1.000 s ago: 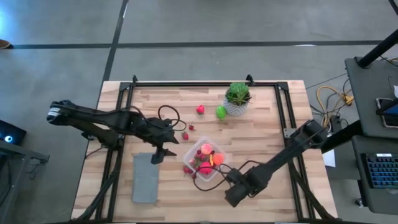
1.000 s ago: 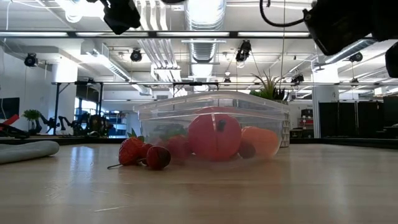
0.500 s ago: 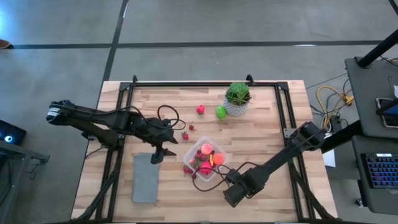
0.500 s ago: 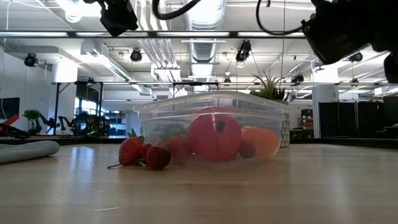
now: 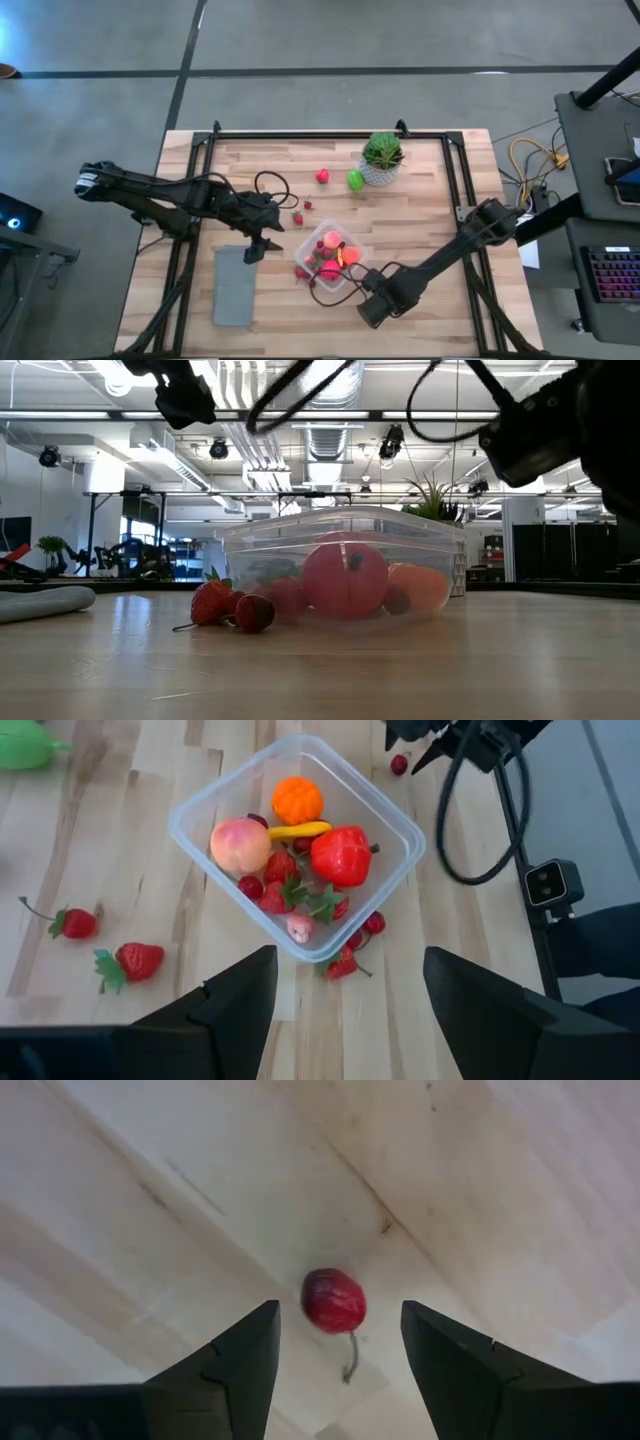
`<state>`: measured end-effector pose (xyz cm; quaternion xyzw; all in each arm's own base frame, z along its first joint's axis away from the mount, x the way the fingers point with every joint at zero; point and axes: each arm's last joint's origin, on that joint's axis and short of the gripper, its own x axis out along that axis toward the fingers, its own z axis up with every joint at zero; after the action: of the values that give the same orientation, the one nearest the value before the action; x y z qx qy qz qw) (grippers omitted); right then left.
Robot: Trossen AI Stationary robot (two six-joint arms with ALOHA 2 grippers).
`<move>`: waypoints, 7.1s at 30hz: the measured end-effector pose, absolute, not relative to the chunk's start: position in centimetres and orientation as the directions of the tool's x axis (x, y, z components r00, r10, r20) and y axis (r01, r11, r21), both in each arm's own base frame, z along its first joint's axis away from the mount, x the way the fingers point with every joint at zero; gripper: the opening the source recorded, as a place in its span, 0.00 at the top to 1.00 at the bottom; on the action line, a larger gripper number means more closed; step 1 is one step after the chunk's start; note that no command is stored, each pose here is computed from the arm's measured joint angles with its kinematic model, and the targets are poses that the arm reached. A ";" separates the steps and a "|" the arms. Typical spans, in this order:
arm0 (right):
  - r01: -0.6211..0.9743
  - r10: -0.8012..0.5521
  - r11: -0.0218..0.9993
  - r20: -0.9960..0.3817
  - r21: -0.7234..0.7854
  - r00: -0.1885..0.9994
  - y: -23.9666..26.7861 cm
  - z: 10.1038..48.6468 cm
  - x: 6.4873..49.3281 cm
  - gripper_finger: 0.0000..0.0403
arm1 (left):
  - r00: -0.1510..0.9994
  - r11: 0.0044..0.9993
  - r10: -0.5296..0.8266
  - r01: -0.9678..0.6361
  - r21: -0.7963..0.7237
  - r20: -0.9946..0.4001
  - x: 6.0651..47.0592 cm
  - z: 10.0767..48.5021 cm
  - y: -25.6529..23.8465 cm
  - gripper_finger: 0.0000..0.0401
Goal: Pick and placing Produce into tupperware
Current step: Put the red cherry into the transparent bin, then put the red strawberry into the transparent bin
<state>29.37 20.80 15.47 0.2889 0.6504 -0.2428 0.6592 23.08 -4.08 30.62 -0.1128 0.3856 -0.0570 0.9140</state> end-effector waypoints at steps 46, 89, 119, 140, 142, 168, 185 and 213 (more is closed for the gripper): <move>0.670 0.062 0.738 -0.997 0.078 0.047 20.9 15.0 29.6 0.83 | 0.711 0.968 -0.187 0.016 -0.250 -0.678 23.2 30.6 -4.1 0.41; 0.602 0.034 0.737 -0.906 0.307 0.421 9.5 23.7 34.3 0.80 | 0.716 0.973 -0.163 0.001 -0.232 -0.679 23.3 30.6 -4.0 0.41; 0.501 -0.111 0.816 -0.773 0.288 0.625 6.3 30.4 32.7 0.48 | 0.648 0.976 -0.049 -0.129 -0.174 -0.760 26.1 27.4 -2.5 0.41; 0.604 -0.358 0.784 -0.690 0.144 0.629 3.0 36.3 24.8 0.48 | 0.485 0.986 0.054 0.111 0.123 -0.873 30.1 21.2 -0.2 0.41; 0.614 -0.368 0.776 -0.684 0.148 0.630 2.7 36.5 24.5 0.48 | 0.479 0.984 0.066 0.115 0.137 -0.876 30.1 21.1 0.6 0.41; 0.660 -0.406 0.744 -0.712 0.107 0.573 1.6 35.6 24.7 0.48 | 0.412 0.986 0.009 0.146 0.076 -0.911 31.2 17.9 4.3 0.41; 0.679 -0.408 0.725 -0.724 0.114 0.556 1.6 34.8 24.7 0.48 | 0.377 0.985 0.006 0.156 0.070 -0.926 31.8 16.1 4.4 0.42; 0.692 -0.408 0.711 -0.729 0.124 0.549 1.6 34.5 24.7 0.48 | 0.532 0.996 0.074 -0.004 0.085 -0.843 30.7 23.6 4.4 0.68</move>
<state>24.65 1.58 34.53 0.2033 0.3497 -0.3212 0.8563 30.70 4.38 23.63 0.0364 0.4832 0.0224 0.8745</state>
